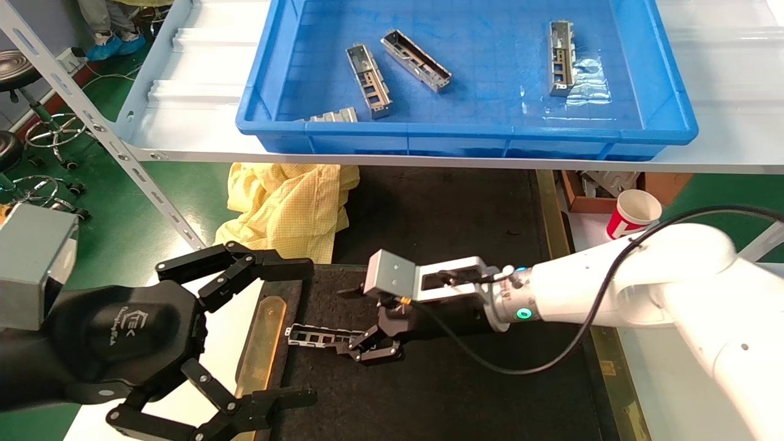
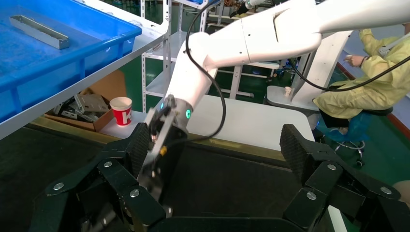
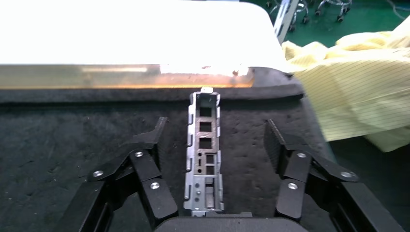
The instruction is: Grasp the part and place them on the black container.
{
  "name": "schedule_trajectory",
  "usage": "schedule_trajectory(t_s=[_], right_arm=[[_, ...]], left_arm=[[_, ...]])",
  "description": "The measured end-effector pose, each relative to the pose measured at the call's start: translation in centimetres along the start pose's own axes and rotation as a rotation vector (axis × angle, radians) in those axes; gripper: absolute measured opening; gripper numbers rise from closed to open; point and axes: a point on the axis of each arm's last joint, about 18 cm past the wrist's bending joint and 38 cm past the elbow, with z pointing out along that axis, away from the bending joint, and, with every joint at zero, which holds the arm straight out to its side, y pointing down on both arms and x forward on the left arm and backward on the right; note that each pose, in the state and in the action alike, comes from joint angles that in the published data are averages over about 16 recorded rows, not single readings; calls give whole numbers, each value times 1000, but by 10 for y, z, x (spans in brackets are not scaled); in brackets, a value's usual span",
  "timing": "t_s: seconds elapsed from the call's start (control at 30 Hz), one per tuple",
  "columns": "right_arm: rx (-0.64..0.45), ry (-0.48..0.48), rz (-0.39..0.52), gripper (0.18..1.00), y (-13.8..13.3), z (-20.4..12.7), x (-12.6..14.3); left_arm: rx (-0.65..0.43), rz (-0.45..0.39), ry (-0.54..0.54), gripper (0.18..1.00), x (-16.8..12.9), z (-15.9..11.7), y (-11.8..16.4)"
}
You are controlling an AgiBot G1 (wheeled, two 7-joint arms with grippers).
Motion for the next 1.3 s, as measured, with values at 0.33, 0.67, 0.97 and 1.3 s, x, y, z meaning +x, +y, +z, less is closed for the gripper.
schedule_trajectory(t_s=[0.33,0.67,0.97,1.3], right_arm=[[15,-1,3,834,-4,-6,2],[79,2,50,961,-2,-16,-5],[195,13,122,997,-3,-45,-16],[307,31,173,1001,-6,-89,-29]], left_arm=[[0,0,0,1001,0,0,0],[0,0,0,1001,0,0,0],[0,0,0,1001,0,0,0],[0,0,0,1001,0,0,0]])
